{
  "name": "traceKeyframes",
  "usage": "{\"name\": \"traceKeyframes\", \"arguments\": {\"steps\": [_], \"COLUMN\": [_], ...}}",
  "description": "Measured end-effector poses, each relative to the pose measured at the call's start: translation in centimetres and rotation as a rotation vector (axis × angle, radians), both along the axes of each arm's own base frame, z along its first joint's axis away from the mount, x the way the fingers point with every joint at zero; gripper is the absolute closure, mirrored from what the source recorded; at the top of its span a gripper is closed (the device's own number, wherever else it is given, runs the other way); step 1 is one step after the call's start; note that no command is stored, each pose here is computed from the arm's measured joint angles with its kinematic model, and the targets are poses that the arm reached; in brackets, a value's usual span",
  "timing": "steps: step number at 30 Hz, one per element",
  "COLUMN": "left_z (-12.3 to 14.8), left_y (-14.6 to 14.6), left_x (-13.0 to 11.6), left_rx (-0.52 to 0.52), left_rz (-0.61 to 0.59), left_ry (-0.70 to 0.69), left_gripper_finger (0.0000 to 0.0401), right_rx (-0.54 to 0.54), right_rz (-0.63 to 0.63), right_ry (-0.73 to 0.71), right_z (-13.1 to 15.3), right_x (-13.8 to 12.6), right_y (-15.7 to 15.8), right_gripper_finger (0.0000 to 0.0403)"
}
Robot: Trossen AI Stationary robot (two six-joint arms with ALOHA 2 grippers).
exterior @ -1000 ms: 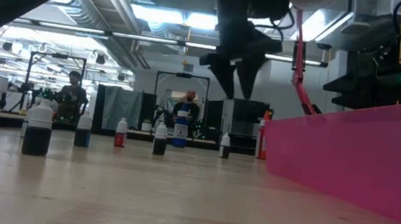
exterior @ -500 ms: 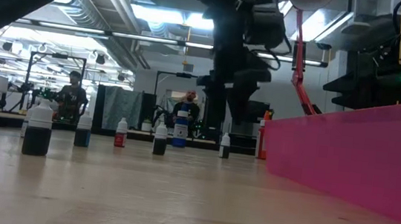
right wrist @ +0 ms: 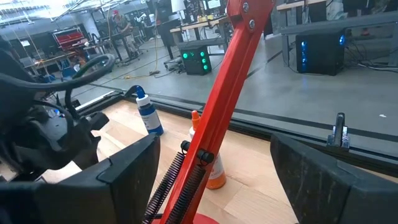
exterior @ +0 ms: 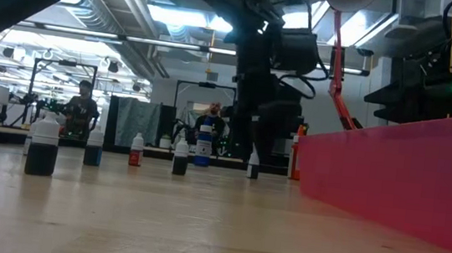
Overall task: Pick & Place food coloring
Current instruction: Put the small black food coloring bottle into the red bin
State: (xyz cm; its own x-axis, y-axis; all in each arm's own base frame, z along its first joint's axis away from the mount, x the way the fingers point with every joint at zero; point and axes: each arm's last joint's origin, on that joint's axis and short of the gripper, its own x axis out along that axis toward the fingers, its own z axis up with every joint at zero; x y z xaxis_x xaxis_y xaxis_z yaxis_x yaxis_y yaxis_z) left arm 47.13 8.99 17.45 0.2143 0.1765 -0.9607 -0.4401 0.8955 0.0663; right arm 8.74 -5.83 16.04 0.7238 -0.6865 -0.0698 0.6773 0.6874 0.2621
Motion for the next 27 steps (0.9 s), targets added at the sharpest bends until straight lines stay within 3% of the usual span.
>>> {"name": "traceKeyframes", "arguments": {"steps": [7, 21, 27], "left_z": [-0.37, -0.34, -0.17], "left_y": [0.06, 0.13, 0.12], "left_x": [0.08, 0.13, 0.13], "left_rx": [0.044, 0.069, 0.068], "left_rz": [-0.011, -0.005, -0.005], "left_ry": [0.015, 0.013, 0.008], "left_gripper_finger": [0.0158, 0.0317, 0.0350], "right_rx": [0.000, 0.000, -0.001], "right_rz": [0.000, 0.000, 0.000], "right_ry": [0.000, 0.000, 0.000], "right_z": [0.01, 0.00, 0.01], "right_x": [0.00, 0.00, 0.00], "right_y": [0.00, 0.00, 0.00], "right_gripper_finger": [0.0097, 0.0097, 0.0097]}}
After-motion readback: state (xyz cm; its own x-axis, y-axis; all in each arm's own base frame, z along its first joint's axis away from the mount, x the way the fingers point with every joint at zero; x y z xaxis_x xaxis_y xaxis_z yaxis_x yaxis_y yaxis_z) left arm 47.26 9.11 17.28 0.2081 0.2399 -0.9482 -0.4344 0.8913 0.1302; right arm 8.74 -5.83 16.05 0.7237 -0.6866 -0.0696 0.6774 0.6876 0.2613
